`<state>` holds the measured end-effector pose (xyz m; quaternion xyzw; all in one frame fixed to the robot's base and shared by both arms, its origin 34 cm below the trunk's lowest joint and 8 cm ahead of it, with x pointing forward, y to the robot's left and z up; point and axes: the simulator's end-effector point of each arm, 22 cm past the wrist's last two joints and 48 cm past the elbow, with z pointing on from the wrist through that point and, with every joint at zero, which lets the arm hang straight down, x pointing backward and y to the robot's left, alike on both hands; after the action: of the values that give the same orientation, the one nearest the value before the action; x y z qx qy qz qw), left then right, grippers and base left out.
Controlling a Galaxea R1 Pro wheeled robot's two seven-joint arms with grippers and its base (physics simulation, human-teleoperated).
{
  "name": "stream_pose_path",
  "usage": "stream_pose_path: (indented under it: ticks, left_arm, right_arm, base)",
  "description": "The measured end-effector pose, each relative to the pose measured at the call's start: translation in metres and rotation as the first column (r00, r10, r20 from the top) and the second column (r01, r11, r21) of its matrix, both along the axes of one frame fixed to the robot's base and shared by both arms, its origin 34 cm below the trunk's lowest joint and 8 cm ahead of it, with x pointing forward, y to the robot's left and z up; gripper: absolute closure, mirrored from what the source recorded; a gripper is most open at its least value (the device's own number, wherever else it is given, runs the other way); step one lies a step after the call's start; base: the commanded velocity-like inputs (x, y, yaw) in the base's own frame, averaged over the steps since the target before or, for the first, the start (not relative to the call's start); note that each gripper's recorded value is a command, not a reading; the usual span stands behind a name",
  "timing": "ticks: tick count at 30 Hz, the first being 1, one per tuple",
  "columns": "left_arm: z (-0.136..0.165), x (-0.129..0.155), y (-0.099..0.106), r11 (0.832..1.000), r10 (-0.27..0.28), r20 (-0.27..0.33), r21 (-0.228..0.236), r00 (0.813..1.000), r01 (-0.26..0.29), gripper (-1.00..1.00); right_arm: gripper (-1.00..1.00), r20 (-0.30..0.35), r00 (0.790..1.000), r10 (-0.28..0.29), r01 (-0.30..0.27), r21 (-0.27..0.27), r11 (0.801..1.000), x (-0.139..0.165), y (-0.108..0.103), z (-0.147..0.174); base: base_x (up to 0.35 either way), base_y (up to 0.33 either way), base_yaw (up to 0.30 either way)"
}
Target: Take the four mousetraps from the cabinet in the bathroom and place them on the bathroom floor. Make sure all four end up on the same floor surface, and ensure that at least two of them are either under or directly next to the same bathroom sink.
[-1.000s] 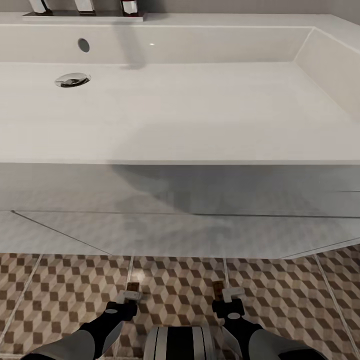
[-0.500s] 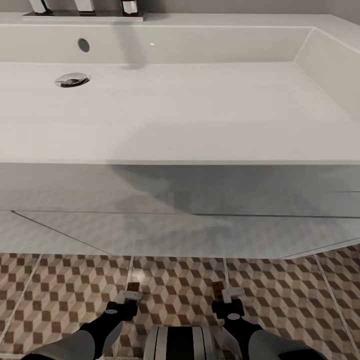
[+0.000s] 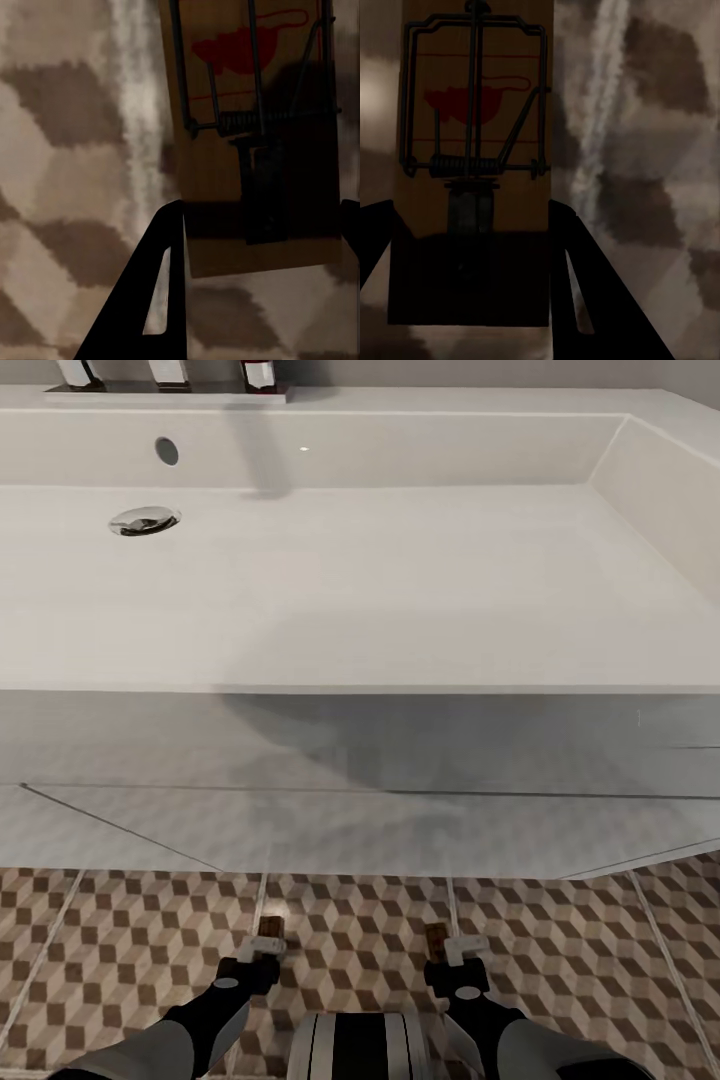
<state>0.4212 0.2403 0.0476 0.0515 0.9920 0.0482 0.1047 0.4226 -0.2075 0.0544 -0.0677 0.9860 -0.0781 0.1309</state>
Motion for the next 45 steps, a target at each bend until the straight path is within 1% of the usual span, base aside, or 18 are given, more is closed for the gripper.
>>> stream_pose_path:
  ticks: [5,16,28,37,45]
  left_arm:
    - [0.0005,0.0025,-0.0003,1.0,-0.001,0.007,0.0,1.0,0.001,1.0]
    - [0.0006,0.0032,-0.0015,1.0,-0.001,0.009,-0.002,1.0,0.001,1.0]
    - [-0.0007,-0.0033,0.0018,1.0,0.004,-0.01,0.003,1.0,-0.004,1.0]
    - [-0.0003,-0.002,-0.0003,1.0,0.002,-0.004,0.002,1.0,-0.002,1.0]
    - [-0.0001,-0.0012,-0.0002,1.0,0.003,-0.002,0.002,1.0,-0.003,1.0]
  right_arm:
    - [1.0,0.0,1.0,0.0,0.0,0.0,1.0,-0.0002,0.0002,0.0]
    - [1.0,0.0,1.0,0.001,-0.001,0.0,1.0,0.0003,-0.0002,0.0]
    - [1.0,0.0,1.0,0.002,-0.002,0.0,1.0,0.0002,-0.0001,0.0]
    - [1.0,0.001,1.0,0.003,-0.003,-0.001,1.0,0.0004,-0.0003,0.0]
    - [1.0,0.001,1.0,0.003,-0.003,-0.001,1.0,0.0005,-0.001,0.0]
  base:
    - [0.113,0.0,0.0]
    - [0.01,0.0,0.0]
    - [0.0,0.0,0.0]
    - [0.004,0.0,0.0]
    - [0.142,0.0,0.0]
